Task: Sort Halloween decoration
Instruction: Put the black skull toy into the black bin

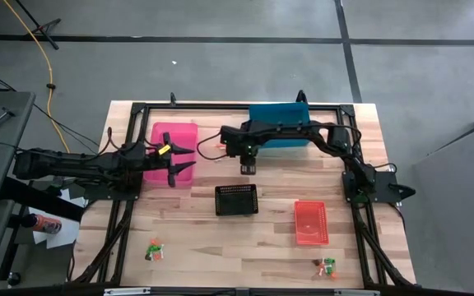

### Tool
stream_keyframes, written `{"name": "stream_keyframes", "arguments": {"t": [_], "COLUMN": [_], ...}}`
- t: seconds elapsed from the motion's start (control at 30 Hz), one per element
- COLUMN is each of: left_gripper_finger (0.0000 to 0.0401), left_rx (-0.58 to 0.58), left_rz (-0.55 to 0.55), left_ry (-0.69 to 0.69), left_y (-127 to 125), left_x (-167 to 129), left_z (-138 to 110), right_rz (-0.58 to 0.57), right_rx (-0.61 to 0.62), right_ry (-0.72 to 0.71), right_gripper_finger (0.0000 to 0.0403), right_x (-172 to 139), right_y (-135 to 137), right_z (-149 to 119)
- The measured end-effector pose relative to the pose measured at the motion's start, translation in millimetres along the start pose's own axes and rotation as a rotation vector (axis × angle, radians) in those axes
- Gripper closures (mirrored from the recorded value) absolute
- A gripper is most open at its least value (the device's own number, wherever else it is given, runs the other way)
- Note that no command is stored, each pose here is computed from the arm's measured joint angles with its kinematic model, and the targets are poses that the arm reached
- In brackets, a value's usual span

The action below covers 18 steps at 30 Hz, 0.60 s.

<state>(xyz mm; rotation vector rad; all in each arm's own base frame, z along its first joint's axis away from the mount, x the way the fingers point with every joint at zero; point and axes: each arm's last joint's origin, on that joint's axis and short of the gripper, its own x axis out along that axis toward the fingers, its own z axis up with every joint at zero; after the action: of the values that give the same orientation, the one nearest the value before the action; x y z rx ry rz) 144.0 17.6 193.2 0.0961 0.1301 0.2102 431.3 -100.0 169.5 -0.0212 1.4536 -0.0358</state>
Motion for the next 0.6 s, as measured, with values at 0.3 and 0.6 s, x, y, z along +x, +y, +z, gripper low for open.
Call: {"name": "stream_keyframes", "arguments": {"t": [0.3, 0.6], "left_gripper_finger": [0.0231, 0.0231], "left_rx": [-0.013, -0.007], "left_rz": [0.000, 0.000], "left_ry": [0.001, -0.004], "left_y": [0, 0], "left_x": [0, 0], "left_z": [0, 0], "right_rz": [-0.108, -0.174], "right_rx": [-0.068, -0.086], "right_ry": [-0.027, -0.064], "right_gripper_finger": [0.0284, 0.0284], "right_x": [12, -8], "right_y": [9, 1], "right_z": [1, 11]}}
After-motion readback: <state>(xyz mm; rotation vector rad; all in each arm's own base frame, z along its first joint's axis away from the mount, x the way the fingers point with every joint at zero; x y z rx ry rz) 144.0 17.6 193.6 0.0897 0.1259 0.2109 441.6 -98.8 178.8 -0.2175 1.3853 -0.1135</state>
